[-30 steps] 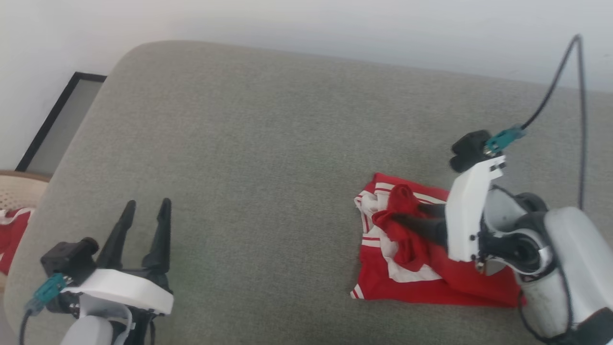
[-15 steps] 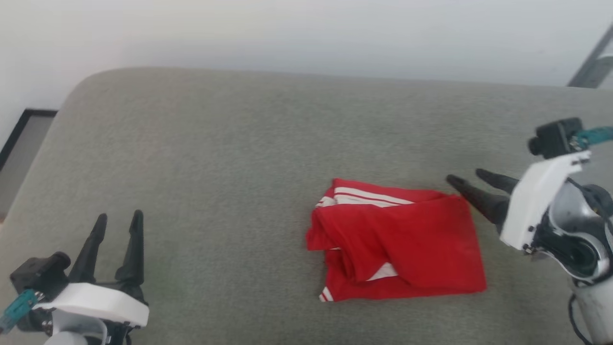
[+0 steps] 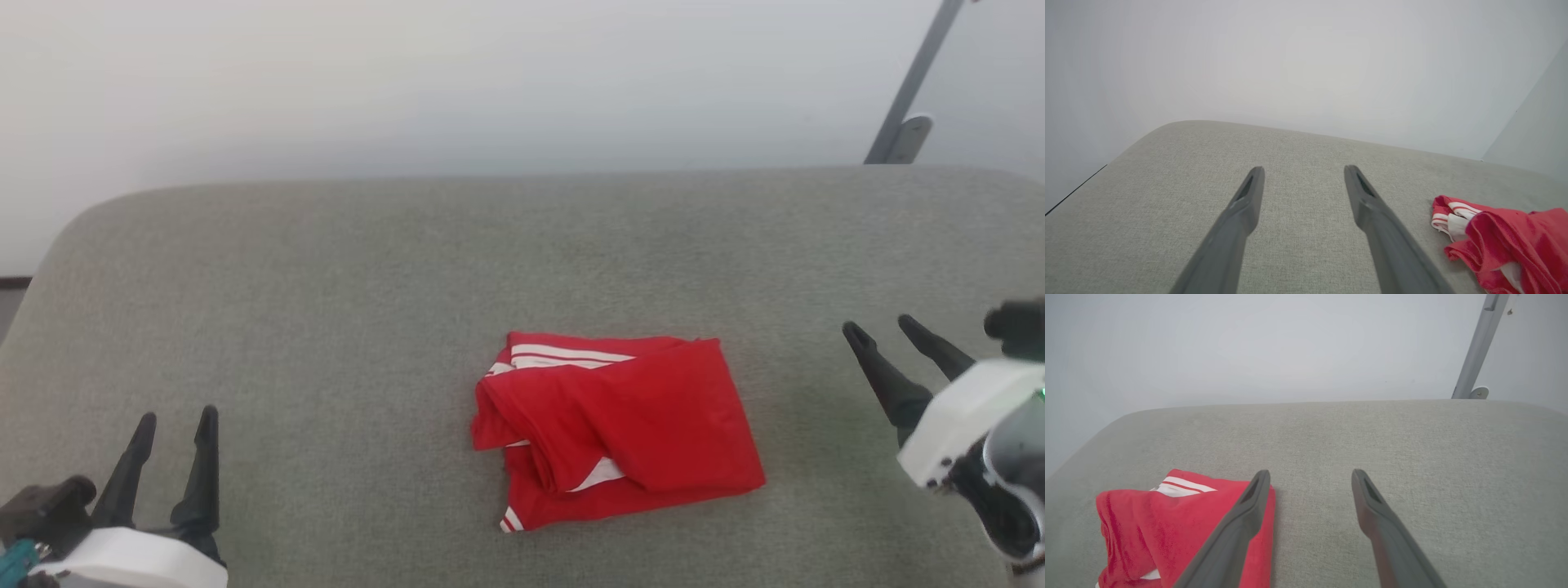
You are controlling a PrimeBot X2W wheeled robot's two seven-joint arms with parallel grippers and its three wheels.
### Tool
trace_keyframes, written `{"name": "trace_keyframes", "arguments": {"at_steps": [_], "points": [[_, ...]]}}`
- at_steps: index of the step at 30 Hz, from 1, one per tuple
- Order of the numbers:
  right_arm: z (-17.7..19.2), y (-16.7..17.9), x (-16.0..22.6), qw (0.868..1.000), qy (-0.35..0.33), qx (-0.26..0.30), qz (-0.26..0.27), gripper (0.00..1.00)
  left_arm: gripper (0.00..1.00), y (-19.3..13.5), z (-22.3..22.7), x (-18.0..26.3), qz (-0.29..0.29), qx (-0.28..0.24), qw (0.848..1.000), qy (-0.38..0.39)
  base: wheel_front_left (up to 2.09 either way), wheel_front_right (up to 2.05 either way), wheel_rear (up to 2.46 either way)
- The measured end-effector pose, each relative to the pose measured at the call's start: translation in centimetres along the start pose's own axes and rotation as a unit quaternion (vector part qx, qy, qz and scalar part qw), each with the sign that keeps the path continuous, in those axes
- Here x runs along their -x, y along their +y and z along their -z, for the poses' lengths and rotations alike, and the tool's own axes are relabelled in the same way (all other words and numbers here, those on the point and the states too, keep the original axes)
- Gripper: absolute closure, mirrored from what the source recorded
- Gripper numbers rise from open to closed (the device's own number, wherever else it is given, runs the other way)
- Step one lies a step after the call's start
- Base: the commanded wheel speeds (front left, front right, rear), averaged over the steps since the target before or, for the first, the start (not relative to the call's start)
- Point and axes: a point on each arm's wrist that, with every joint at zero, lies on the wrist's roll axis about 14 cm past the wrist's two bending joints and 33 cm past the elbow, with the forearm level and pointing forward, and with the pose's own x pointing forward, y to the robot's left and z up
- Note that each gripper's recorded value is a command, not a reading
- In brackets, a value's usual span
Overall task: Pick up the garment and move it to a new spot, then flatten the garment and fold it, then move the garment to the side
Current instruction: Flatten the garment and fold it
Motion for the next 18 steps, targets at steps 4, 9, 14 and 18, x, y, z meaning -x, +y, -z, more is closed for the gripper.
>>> {"name": "trace_keyframes", "arguments": {"at_steps": [4,9,14,18], "points": [[-0.3,-1.4,1.5,0.999,-0.037,0.024,0.027,0.00,0.00,-0.1,0.0,0.4,0.004,-0.001,1.000,0.001,0.00,0.00,0.00],[0.0,-2.8,2.8,0.995,-0.067,0.044,0.052,0.00,0.00,0.2,-0.1,0.8,0.003,-0.006,1.000,0.002,0.00,0.00,0.00],[0.4,-3.2,3.5,0.994,-0.082,0.045,0.063,0.00,0.00,0.6,-0.2,1.4,-0.002,-0.009,1.000,0.002,0.00,0.00,0.00],[0.6,-3.4,4.0,0.992,-0.099,0.042,0.069,0.00,0.00,1.1,-0.3,1.9,-0.006,-0.020,1.000,0.002,0.00,0.00,0.00]]}}
